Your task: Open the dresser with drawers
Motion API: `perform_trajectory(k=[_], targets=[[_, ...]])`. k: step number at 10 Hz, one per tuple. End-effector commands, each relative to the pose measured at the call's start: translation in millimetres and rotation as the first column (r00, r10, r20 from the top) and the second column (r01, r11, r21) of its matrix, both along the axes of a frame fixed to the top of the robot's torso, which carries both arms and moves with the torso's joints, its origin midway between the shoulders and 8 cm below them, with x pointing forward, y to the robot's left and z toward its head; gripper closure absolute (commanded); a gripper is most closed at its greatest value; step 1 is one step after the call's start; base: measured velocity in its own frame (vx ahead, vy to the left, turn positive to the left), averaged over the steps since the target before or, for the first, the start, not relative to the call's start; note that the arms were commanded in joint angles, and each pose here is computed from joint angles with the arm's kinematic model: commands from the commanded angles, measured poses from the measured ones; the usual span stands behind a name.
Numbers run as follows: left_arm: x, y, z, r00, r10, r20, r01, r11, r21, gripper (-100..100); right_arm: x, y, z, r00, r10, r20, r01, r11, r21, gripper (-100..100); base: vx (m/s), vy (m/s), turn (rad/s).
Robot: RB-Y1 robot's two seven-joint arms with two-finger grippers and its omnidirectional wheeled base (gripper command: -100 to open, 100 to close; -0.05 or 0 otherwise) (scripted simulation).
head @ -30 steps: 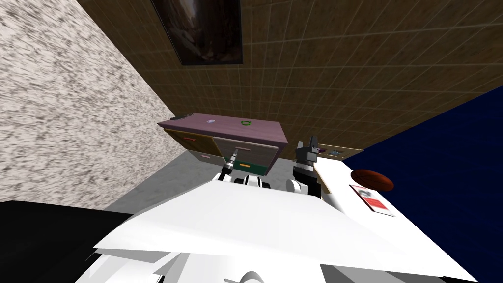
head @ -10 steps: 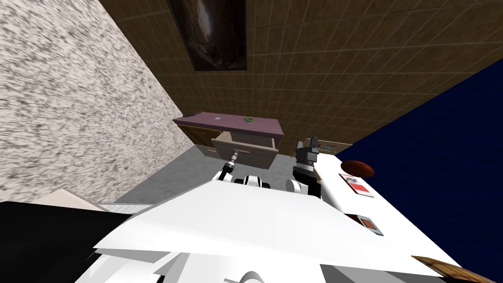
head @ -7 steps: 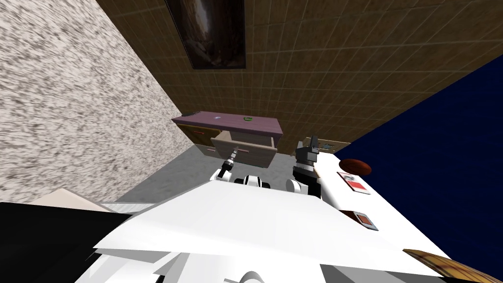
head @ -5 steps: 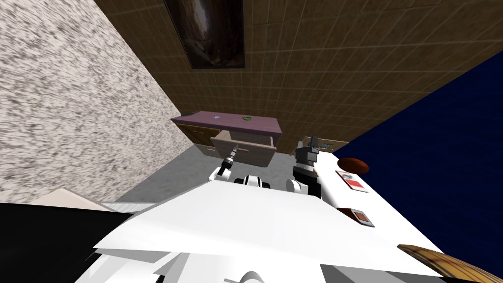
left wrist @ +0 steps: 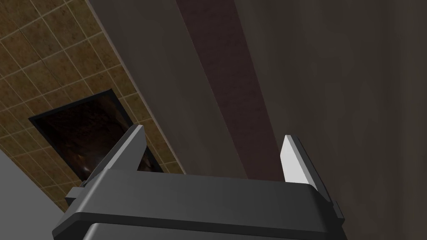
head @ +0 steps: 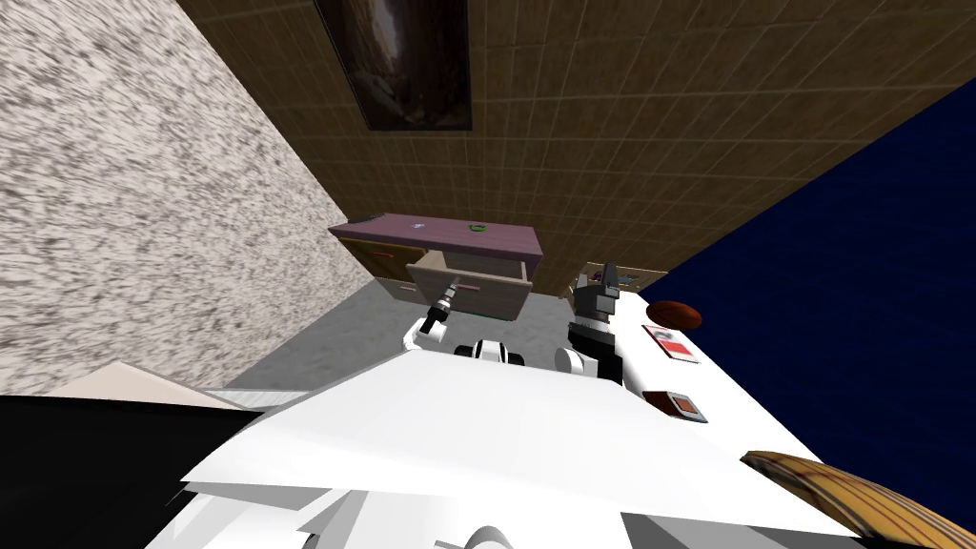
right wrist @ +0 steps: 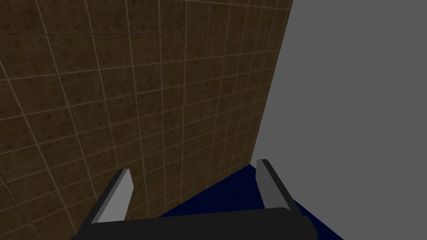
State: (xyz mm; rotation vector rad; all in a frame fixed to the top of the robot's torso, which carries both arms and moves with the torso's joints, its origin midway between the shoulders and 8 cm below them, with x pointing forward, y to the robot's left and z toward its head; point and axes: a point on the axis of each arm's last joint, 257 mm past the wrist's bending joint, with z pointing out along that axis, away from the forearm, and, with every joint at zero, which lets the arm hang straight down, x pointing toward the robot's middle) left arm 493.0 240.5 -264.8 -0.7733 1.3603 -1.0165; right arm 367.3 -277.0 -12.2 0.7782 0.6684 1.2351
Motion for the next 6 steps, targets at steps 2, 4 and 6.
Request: perform_trajectory(k=[2,4,6], targets=[[-0.9,1.0,-3.5,1.0,0.002,-0.01,-0.002,1.0,0.0,0,0.0,0.0,0.0,1.0,0.0,0.0,0.0,1.0,0.0,0,0.0,0.0,0.0],[-1.3,1.5,-5.0,0.9999,0.003,-0.013,-0.003,1.0,0.0,0,0.0,0.0,0.0,1.0,0.0,0.0,0.0,1.0,0.0,0,0.0,0.0,0.0],[-1.5,1.6,-5.7,0.9999,0.004,-0.015,-0.004,1.0,0.0,0,0.0,0.0,0.0,1.0,0.0,0.0,0.0,1.0,0.0,0,0.0,0.0,0.0]])
